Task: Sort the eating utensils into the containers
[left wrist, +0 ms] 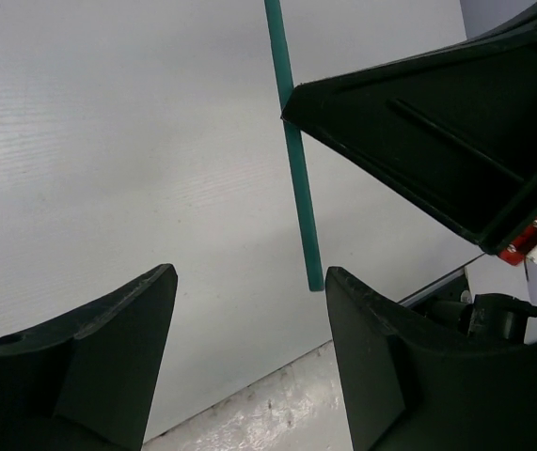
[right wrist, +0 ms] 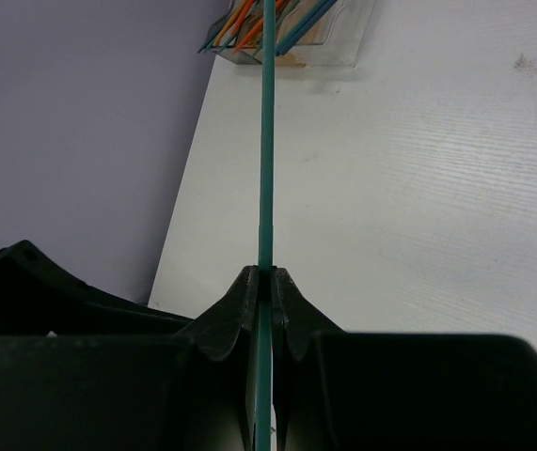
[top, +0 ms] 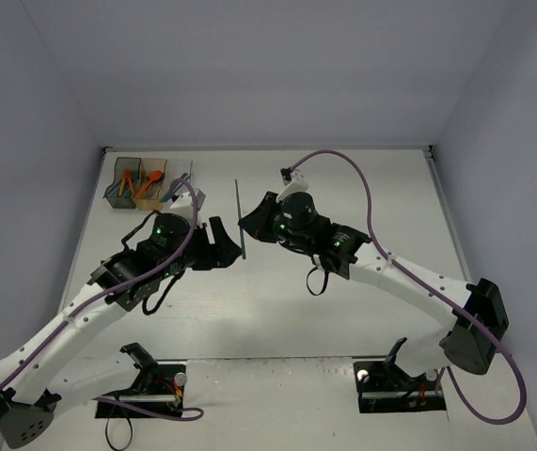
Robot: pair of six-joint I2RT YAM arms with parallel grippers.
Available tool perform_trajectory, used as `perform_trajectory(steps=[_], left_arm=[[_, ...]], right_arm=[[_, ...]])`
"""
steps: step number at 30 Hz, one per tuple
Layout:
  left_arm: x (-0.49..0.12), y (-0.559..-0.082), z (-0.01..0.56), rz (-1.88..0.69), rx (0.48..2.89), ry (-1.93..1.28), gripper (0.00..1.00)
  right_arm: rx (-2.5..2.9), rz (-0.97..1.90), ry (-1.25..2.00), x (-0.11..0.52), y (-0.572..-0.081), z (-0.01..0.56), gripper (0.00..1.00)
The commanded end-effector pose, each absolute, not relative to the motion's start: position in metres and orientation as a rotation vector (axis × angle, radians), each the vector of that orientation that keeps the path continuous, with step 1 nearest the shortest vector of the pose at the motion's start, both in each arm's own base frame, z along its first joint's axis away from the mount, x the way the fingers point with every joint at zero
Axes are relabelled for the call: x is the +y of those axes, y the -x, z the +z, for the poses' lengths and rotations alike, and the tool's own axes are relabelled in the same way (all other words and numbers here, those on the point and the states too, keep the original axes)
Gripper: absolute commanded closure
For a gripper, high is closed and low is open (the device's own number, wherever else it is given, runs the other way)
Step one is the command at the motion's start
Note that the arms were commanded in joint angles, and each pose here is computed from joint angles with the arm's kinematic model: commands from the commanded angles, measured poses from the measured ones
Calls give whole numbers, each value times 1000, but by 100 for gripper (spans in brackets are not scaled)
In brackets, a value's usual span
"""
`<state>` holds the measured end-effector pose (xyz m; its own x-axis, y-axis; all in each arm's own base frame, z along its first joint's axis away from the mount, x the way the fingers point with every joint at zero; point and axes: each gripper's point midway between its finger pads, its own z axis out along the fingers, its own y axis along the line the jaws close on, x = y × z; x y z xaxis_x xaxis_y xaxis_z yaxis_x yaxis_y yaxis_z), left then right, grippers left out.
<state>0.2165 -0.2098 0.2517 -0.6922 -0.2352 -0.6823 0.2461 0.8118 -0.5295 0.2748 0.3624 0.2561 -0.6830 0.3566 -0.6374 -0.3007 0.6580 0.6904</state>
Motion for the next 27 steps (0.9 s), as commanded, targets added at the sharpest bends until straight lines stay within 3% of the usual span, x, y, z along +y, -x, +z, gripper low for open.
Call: perform_trajectory(steps=[1,9,11,12,15,21,23,25,27], left_arm=[[-240,-231,279,-954,2094,15,39],[-251,-238,271,-973,2108,22,42],[-254,-241,267,-975,2112,25,51],[-255,-243,263,-968,2125,26,63],[-257,-244,256,-960,2147,31,80],[-253,-244,244,-930,2173,45,99],[-252,-246,243,-916,2175,52,100],[-248,-247,240,-883,2190,56,100],[-242,-247,234,-831,2221,56,100]], right_arm=[[1913,1132,-88,361,-278,303,100],[1905,1144,-97,360,-277,303,100],[1905,1145,-97,361,-276,302,100],[1909,1141,-97,360,-276,300,100],[1908,1135,-100,359,-277,299,100],[1912,1110,-84,359,-279,294,100],[1912,1101,-77,358,-279,293,100],[1909,1079,-62,357,-281,291,82],[1899,1053,-33,355,-284,293,55]])
